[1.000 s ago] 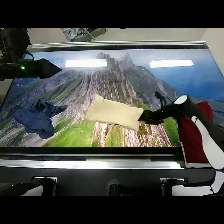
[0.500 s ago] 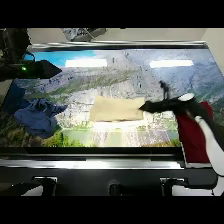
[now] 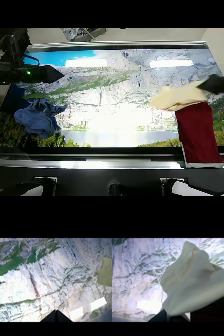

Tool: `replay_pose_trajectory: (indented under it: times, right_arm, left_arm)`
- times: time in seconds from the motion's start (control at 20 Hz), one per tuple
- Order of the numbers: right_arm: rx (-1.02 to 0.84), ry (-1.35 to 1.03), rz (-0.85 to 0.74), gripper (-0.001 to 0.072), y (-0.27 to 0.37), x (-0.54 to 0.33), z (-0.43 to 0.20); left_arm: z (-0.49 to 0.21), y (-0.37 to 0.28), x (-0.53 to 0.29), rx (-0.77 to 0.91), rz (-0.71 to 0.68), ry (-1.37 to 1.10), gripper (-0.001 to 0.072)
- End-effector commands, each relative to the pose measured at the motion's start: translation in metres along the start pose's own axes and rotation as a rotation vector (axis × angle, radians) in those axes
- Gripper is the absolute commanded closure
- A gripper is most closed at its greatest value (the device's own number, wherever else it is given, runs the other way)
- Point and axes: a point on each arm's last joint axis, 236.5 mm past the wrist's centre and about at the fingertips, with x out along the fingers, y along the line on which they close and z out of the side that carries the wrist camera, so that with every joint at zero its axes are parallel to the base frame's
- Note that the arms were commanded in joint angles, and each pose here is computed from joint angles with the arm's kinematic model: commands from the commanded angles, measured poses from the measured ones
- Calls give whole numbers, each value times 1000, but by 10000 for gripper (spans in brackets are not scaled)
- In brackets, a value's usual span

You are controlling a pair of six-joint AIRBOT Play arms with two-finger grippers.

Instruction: Fold the shirts.

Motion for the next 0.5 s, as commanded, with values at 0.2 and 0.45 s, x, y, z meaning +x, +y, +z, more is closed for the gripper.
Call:
replay_pose_trajectory:
  times: [0.2, 0.45]
  right_arm:
    - [190, -106, -152, 671, -50, -90, 0]
    - [294, -188, -223, 671, -70, -128, -7]
  left_arm:
    - [-4, -4, 3, 4, -9, 11, 680]
    - [-6, -11, 6, 38, -20, 19, 680]
